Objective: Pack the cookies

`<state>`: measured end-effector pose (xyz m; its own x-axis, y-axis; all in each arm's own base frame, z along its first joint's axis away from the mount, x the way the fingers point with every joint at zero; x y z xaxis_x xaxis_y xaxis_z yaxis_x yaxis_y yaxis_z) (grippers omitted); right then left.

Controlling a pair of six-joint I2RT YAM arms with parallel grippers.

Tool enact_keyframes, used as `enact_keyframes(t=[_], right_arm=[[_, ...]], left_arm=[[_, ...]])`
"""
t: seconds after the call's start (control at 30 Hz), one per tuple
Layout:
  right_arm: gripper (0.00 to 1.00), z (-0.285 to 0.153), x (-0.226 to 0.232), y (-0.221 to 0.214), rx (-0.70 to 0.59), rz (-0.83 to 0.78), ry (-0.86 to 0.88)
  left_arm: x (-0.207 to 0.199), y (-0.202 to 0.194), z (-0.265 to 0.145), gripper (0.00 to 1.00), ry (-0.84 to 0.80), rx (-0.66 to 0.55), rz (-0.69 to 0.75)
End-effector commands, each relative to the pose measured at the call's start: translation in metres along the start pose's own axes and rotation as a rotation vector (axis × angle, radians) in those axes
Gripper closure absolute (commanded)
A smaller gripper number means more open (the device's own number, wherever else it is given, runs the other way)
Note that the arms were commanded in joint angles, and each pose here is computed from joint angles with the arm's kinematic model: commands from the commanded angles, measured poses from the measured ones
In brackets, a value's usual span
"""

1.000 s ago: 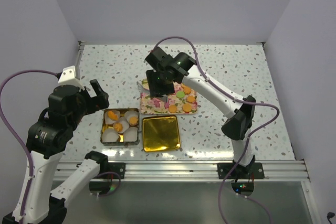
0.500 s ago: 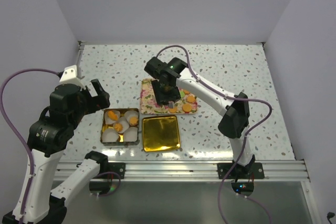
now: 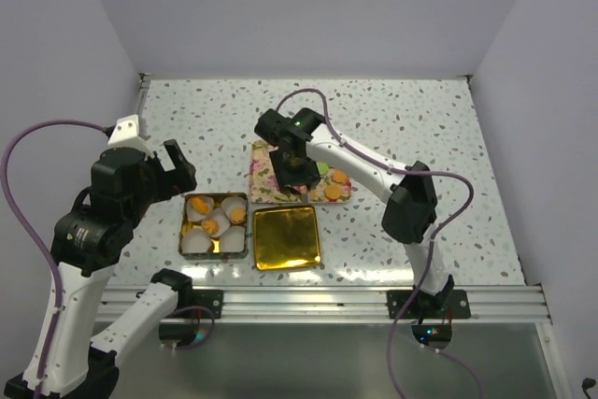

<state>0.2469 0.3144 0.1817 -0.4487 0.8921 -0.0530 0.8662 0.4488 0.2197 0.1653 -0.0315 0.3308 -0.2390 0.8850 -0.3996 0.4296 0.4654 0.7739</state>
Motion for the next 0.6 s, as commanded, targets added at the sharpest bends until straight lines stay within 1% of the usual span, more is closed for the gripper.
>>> enact_keyframes(t=[0.0, 0.23, 0.37, 0.5, 0.57], right_arm=[[0.46, 0.006, 0.003, 0.008, -0.011, -0.001, 0.014], [0.46, 0.009, 0.006, 0.018, -0.011, 0.001, 0.026], [0.51, 0.009, 0.009, 0.02, -0.009, 0.002, 0.045], [0.59, 0.008, 0.012, 0.018, -0.002, 0.004, 0.061], [0.6, 0.005, 0.011, 0.017, -0.003, 0.007, 0.061]], left_arm=[[-0.003, 0.009, 0.003, 0.0, -0.007, -0.044, 0.009], [-0.004, 0.01, 0.005, 0.0, -0.001, -0.047, 0.014], [-0.003, 0.011, 0.005, 0.0, 0.004, -0.053, 0.017], [-0.003, 0.012, 0.005, 0.0, 0.006, -0.058, 0.018], [-0.003, 0.012, 0.005, 0.0, 0.009, -0.057, 0.018]])
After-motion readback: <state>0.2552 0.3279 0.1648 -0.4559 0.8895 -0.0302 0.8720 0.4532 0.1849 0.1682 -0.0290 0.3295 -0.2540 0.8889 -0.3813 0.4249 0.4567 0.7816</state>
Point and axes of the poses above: each gripper's point midway between its finger pads, its own z axis out along the fingers, its own x axis along the line the jaws close on, y = z × x, the point moved 4 cm from there along -z, back along the fingers, and after that the axes turned 11 degrees about -z, right-handed, at the moved point
